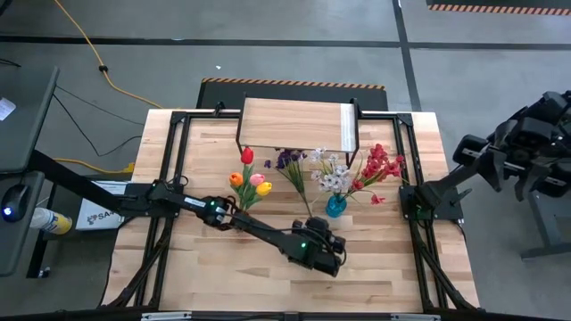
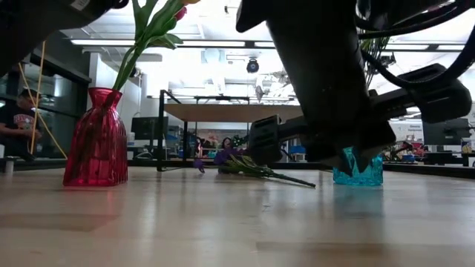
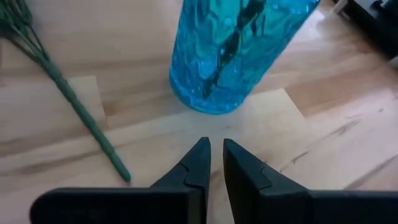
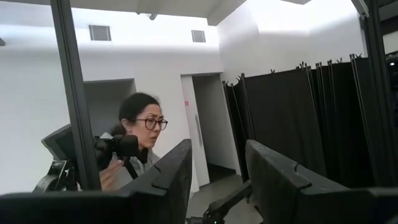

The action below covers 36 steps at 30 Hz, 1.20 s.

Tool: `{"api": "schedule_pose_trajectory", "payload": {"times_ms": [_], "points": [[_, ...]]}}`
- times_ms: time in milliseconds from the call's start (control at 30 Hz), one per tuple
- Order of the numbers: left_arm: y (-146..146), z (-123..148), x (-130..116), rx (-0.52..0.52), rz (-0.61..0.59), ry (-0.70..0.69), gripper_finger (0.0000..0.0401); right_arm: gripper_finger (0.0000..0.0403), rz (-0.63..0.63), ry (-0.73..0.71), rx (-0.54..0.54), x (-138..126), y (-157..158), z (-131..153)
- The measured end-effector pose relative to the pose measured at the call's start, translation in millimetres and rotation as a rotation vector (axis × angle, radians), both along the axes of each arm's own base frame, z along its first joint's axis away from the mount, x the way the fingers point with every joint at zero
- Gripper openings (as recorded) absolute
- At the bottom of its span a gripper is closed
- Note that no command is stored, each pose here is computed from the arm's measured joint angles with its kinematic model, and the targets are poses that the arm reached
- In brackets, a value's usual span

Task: Pick and place flowers into a vace then onto a shelf
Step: Put the violet flowers into the blue vase

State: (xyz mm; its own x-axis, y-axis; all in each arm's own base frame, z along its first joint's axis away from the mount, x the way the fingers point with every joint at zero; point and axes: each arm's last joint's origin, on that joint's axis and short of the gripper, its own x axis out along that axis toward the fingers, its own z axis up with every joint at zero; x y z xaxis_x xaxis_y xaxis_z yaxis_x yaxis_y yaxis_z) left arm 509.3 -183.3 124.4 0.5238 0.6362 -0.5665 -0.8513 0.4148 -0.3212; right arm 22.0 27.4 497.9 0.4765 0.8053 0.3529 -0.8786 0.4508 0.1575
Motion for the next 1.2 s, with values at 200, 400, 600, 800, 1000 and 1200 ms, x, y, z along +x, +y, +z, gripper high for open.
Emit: {"api": "schedule_pose_trajectory", "payload": {"times_ms": [200, 400, 600, 800, 1000, 1200], "points": [[5.1, 0.2, 0.3, 0.027, 0.018, 0.006, 0.0058, 0.0142, -0.001, 0.024, -0.002, 0.8, 0.3, -1.6], [9.1, 0.3, 1.0, 0.035, 0.028, 0.010, 0.0044, 0.0142, -0.010, 0.034, 0.007, 1.1, 0.0, -1.5], [23.7, -0.1, 5.5, 0.026, 0.052, 0.018, 0.0051, 0.0142, -0.056, 0.045, 0.025, 2.3, -0.8, -1.4], [37.3, -0.6, 9.3, 0.012, 0.072, 0.028, 0.0053, 0.0142, -0.046, 0.069, 0.040, 2.3, -0.8, -1.4], [45.6, -2.9, 10.2, -0.058, 0.076, 0.058, 0.0061, 0.0141, -0.043, 0.075, 0.044, 2.3, -0.8, -1.4], [47.8, -2.7, 11.4, -0.075, 0.080, 0.052, 0.0077, 0.0140, -0.043, 0.075, 0.044, 2.4, -0.8, -1.5]]}}
